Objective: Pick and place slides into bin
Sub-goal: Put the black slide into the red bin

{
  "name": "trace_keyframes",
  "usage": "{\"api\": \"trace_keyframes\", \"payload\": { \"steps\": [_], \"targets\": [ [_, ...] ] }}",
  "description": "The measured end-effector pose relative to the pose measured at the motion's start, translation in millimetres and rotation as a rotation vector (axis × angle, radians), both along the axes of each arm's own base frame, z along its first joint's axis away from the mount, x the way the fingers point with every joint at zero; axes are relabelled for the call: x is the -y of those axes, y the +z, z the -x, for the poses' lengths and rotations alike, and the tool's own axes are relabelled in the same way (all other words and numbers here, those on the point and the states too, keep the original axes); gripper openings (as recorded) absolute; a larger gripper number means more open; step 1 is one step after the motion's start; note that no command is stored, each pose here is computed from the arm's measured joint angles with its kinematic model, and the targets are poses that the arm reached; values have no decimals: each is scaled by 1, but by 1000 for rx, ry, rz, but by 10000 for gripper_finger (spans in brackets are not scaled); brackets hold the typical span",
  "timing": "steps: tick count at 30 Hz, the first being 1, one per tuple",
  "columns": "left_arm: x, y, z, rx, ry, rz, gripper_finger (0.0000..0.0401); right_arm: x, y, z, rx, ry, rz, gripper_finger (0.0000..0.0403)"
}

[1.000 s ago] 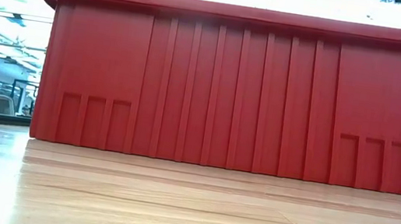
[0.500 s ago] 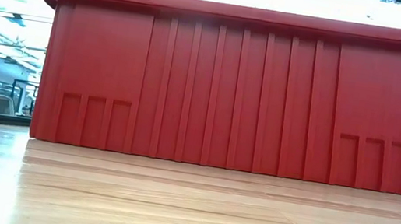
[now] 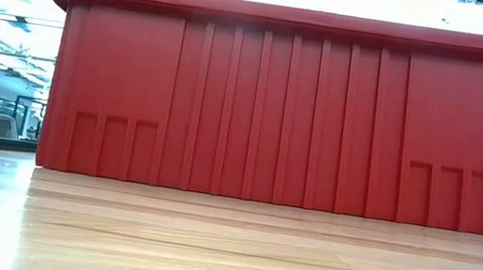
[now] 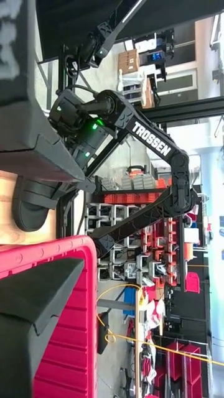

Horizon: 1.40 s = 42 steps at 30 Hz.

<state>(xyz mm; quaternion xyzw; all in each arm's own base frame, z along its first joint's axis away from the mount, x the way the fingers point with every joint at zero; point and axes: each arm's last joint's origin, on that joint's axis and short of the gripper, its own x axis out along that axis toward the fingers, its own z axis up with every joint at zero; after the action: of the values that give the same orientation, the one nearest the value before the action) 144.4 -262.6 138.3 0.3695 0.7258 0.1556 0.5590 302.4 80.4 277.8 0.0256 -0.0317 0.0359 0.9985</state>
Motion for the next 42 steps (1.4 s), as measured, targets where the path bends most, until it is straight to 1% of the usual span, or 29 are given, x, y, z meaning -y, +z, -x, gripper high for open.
{"api": "trace_keyframes", "payload": {
  "steps": [2,7,8,13,17,23,27,31,36,39,42],
  "targets": [
    [0,1,-2,-11,-14,4,114,0,0,0,-1,0,-5,201],
    [1,4,-9,-24,-33,23,19,0,0,0,-1,1,-5,201],
    [1,5,-11,-25,-34,30,11,0,0,0,-1,1,-6,201],
    [4,11,-20,-19,-38,64,12,0,0,0,-1,1,-6,201],
    [7,17,-29,-17,-54,101,5,-2,0,0,0,6,-1,201],
    [17,36,-43,21,-99,177,3,-3,1,1,8,14,2,201],
    [24,62,-48,77,-152,252,3,-7,2,2,25,26,8,201],
    [22,96,-49,190,-185,318,4,-15,8,5,85,140,35,201],
    [12,144,-45,355,-219,397,3,-28,18,11,207,287,73,201],
    [3,174,-40,447,-249,445,3,-36,20,15,238,316,104,201],
    [-8,202,-36,537,-296,471,3,-42,20,18,254,326,138,201]
  ]
}}
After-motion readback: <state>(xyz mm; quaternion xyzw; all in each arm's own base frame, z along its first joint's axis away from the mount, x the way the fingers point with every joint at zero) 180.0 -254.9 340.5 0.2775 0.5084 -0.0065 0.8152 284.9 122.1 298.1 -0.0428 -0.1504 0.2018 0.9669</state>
